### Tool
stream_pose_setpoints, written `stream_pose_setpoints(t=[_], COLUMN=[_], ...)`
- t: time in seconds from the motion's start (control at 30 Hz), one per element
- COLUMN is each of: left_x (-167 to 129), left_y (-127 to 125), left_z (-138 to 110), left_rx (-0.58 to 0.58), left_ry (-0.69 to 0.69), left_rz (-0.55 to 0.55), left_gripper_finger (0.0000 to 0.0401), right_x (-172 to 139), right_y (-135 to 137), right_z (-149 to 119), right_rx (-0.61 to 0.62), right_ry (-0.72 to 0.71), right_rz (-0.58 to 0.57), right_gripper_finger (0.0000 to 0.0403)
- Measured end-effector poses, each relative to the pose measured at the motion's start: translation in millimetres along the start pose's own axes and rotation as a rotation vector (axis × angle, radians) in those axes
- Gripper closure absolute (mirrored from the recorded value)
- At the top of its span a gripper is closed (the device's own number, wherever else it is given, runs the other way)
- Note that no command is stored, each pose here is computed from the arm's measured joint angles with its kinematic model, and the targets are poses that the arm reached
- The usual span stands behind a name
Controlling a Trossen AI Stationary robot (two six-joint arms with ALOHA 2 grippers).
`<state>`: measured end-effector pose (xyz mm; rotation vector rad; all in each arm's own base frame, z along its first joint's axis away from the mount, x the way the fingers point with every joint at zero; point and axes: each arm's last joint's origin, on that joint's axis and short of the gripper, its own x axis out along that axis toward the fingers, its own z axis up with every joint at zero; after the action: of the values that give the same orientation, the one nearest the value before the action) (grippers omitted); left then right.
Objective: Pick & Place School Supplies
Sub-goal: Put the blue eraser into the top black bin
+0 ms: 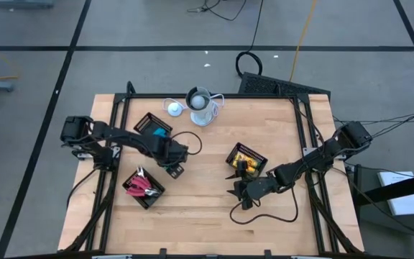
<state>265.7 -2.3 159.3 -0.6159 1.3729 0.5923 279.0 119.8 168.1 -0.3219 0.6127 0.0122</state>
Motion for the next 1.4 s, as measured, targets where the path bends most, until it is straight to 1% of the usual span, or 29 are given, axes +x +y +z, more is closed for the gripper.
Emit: stream_pose_setpoints(t=[0.07, 0.17, 0.2, 0.4, 0.5, 0.57, 0.77, 0.83, 0.9, 1.0, 1.07, 1.1, 1.27, 1.4], left_x=[0, -1, 0, 6, 16, 21, 35, 36, 36, 36, 36, 36, 36, 24], left_y=[0, 4, 4, 6, 6, 7, 7, 6, 7, 8, 6, 6, 6, 3], left_z=[-1, -2, -2, -1, -1, -2, -3, -4, -4, -5, -7, -7, -8, -7], left_rx=[-0.003, -0.007, -0.01, -0.021, -0.05, -0.066, -0.082, -0.082, -0.086, -0.077, -0.05, -0.037, 0.009, 0.04], left_ry=[-0.004, -0.013, -0.016, -0.024, -0.037, -0.022, 0.023, 0.02, 0.022, 0.032, 0.03, 0.03, 0.055, 0.054], left_rz=[0.013, 0.077, 0.083, 0.085, 0.039, 0.025, 0.057, 0.057, 0.061, 0.073, 0.075, 0.074, 0.069, 0.074], left_gripper_finger=[0.0169, 0.0169, 0.0169, 0.0169, 0.0169, 0.0169, 0.0175, 0.0193, 0.0223, 0.0294, 0.0343, 0.0351, 0.0351, 0.0351], right_x=[0, 0, 0, 0, 0, 0, 0, 0, 0, 0, 0, 0, 0, 0], right_y=[0, 0, 0, 0, 0, 0, 0, 0, 0, 0, 0, 0, 0, 0], right_z=[0, 0, 0, 0, 0, 0, -1, -1, -1, -2, -2, -2, -2, -2], right_rx=[0.001, 0.001, 0.001, 0.001, 0.003, 0.002, 0.006, 0.007, 0.012, 0.011, 0.011, 0.011, 0.01, 0.009], right_ry=[-0.001, -0.001, -0.001, -0.001, -0.001, -0.001, 0.007, 0.012, 0.013, 0.015, 0.015, 0.015, 0.015, 0.015], right_rz=[0.0, 0.0, 0.0, 0.0, 0.001, 0.001, 0.001, 0.0, 0.001, 0.001, 0.001, 0.0, 0.0, 0.0], right_gripper_finger=[0.0179, 0.0179, 0.0179, 0.0179, 0.0179, 0.0179, 0.0179, 0.0179, 0.0179, 0.0179, 0.0179, 0.0179, 0.0179, 0.0179])
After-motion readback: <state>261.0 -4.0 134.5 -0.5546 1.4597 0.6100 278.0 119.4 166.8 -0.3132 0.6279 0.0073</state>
